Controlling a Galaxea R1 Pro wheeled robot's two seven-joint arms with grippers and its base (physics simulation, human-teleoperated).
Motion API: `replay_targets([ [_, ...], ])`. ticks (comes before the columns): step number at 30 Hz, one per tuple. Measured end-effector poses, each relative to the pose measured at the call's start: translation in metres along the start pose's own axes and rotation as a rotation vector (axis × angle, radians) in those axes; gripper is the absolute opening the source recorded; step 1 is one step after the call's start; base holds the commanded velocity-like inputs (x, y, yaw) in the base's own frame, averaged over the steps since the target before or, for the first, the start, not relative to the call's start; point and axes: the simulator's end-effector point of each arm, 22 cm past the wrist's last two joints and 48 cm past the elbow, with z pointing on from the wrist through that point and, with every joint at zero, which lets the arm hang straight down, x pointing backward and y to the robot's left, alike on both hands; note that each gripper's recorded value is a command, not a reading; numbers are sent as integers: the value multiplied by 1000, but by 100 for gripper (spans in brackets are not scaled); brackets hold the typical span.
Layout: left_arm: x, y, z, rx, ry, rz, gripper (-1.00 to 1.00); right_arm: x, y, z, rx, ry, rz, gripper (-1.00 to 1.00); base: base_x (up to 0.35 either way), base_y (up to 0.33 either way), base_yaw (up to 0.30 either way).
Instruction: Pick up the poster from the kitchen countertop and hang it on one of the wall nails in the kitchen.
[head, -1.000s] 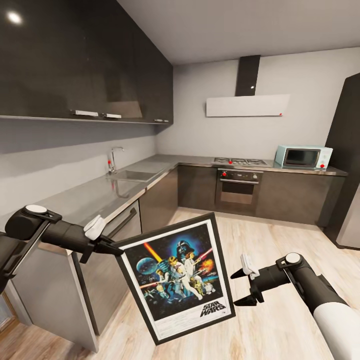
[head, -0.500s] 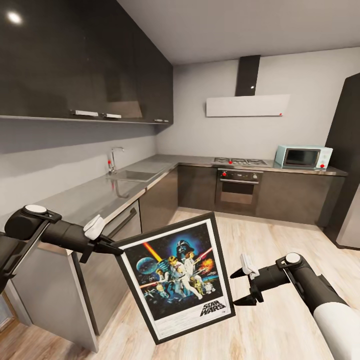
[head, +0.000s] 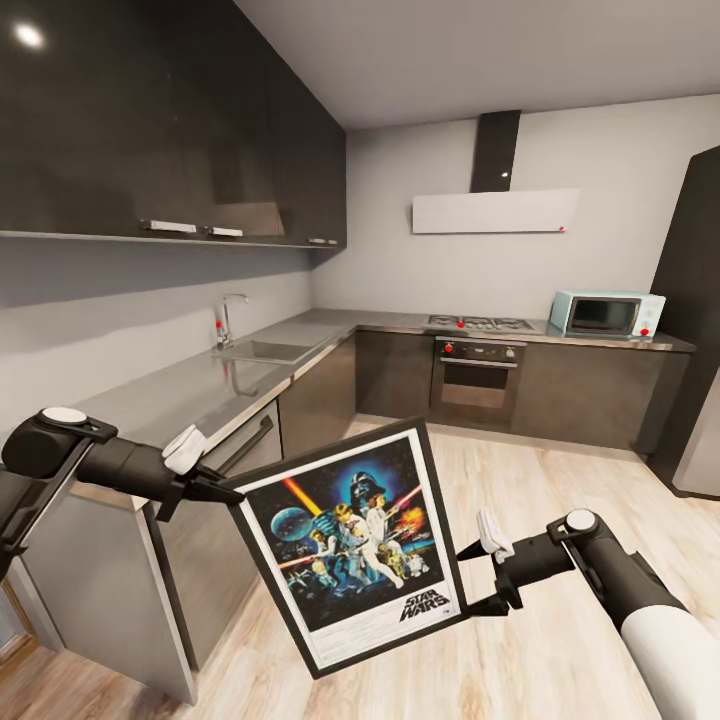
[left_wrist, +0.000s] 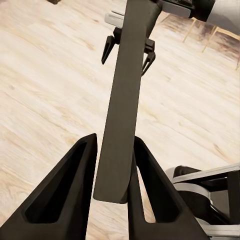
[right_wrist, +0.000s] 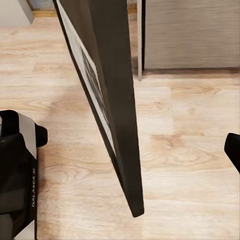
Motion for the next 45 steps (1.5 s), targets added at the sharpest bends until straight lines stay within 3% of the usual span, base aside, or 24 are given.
replay_targets([
  [45,0,0,0,-1,-1,1,-100,-1,0,0,1,-4,-16,100,0,0,0],
])
